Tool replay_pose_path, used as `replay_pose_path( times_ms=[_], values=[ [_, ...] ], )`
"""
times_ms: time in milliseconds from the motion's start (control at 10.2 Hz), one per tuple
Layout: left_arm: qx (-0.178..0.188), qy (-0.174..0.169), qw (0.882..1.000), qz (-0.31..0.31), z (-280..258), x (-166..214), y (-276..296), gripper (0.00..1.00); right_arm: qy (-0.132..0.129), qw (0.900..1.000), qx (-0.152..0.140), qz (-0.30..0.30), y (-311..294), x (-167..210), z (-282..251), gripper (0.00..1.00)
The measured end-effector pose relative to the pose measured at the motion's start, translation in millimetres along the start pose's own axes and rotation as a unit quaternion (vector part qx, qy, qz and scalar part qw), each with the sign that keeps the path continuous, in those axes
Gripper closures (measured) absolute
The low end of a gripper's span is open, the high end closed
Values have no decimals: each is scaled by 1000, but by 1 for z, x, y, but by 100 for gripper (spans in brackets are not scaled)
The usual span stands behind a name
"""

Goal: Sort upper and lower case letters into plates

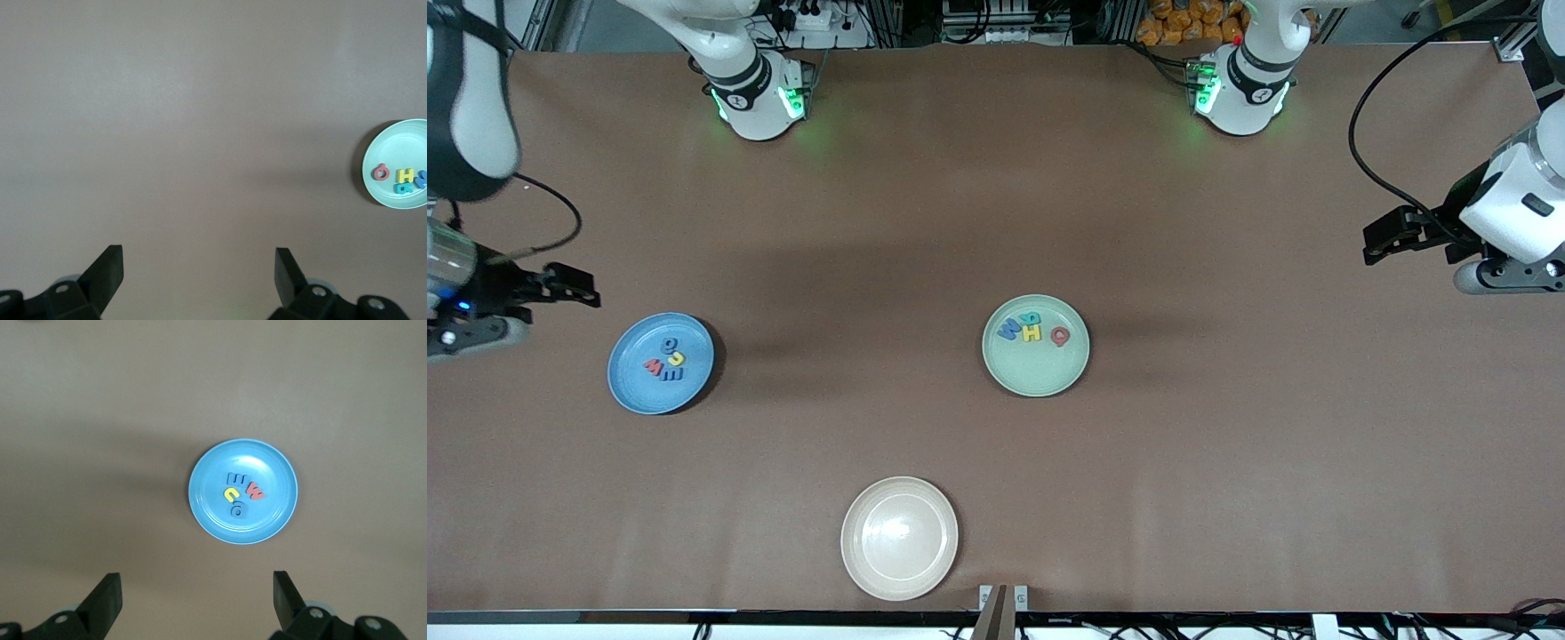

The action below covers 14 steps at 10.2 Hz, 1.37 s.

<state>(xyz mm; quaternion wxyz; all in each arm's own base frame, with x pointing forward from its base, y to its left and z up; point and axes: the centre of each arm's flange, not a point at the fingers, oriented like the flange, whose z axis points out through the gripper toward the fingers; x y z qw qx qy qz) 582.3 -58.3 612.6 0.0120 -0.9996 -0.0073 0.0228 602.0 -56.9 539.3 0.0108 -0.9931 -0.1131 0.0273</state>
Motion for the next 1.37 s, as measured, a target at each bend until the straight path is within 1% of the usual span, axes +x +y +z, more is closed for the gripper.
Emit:
replay_pose_path(
  times_ms=[196,293,391,587,782,978,1173,1369],
  values=[
    [0,-2,1000,-2,2,1,-2,0,31,999,-5,15,-6,-10,-63,0],
    [0,-2,1000,-1,2,1,-1,0,35,999,-5,34,-14,-21,-85,0],
    [0,-2,1000,-1,3,1,-2,0,34,998,-4,50,-29,-32,-101,0],
    [0,-3,1000,-2,3,1,-2,0,40,997,-4,61,-52,-50,-126,0],
    [0,-3,1000,-2,3,1,-2,0,42,997,-4,64,-54,-62,-136,0],
    [0,-3,1000,-2,3,1,-2,0,36,997,-7,68,-50,-62,-129,0],
    [0,-3,1000,-2,3,1,-2,0,37,997,-14,70,-47,-61,-128,0],
    [0,-3,1000,-2,3,1,-2,0,33,997,-15,71,-46,-61,-124,0]
  ],
)
